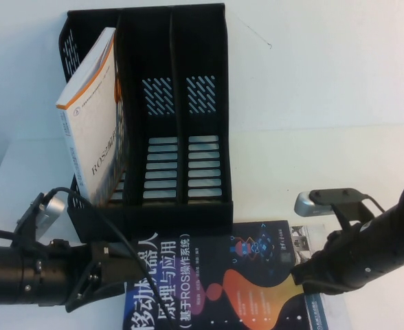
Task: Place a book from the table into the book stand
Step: Push book with right arm, then pick up the book with your left arm
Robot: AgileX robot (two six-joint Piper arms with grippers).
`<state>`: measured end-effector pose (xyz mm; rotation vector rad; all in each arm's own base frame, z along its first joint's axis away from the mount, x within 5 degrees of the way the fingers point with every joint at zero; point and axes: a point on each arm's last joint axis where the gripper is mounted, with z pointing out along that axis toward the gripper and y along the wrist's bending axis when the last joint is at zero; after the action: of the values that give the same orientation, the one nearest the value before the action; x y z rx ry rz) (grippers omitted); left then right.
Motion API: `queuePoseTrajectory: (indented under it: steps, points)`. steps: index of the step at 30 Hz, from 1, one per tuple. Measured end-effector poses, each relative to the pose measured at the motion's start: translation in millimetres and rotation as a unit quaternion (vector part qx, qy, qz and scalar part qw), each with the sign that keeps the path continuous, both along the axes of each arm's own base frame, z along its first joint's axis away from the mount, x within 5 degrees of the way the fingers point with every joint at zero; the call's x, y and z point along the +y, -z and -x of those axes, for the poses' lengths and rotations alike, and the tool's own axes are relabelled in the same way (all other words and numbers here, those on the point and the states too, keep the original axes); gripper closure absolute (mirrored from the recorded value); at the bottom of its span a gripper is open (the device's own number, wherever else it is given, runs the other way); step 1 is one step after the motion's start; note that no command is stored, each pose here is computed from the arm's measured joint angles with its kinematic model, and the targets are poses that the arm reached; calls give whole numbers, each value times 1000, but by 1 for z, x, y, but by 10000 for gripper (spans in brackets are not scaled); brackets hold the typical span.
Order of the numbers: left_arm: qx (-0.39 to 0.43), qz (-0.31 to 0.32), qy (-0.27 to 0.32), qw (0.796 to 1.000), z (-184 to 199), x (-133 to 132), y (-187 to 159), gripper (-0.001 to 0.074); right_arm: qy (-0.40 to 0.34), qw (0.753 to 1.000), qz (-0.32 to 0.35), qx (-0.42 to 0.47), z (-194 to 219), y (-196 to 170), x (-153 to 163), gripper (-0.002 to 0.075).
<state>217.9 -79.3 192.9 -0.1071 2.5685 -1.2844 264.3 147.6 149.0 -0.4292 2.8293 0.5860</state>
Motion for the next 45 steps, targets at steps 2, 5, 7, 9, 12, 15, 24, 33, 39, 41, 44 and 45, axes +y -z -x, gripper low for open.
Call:
queuePoseTrajectory:
  steps: [2,5,7,9,12,15,24,33,39,41,44,45]
  points:
    - [1,7,2,1000,-1,-1,2,294,-10,1000,-4,0,4,0,8,724]
    - [-2,7,4,1000,-2,-1,3,294,-15,1000,-9,5,10,0,19,724]
    - [-3,7,6,1000,-2,-1,2,294,-13,1000,-12,7,11,0,21,724]
    - [-4,4,7,1000,-2,0,3,294,-8,1000,-12,9,11,-1,20,724]
    - [-6,-4,1,1000,-3,7,4,294,-3,1000,-7,0,12,-8,18,724]
    - [-10,-8,-26,1000,-7,24,4,294,-1,1000,3,-26,16,-28,12,724]
    - [-10,21,-78,997,-14,62,10,379,46,988,40,-144,52,-117,-27,724]
    - [32,42,-7,999,-34,43,42,237,84,965,38,-246,121,-184,-76,724]
    - [51,49,4,998,-44,38,58,151,122,953,62,-270,164,-200,-109,724]
    - [48,53,0,997,-45,38,59,148,138,949,69,-276,177,-202,-119,724]
    - [43,54,-1,998,-46,37,60,146,163,941,76,-286,192,-205,-132,724]
    - [41,55,1,998,-46,36,60,145,169,939,77,-288,196,-205,-135,724]
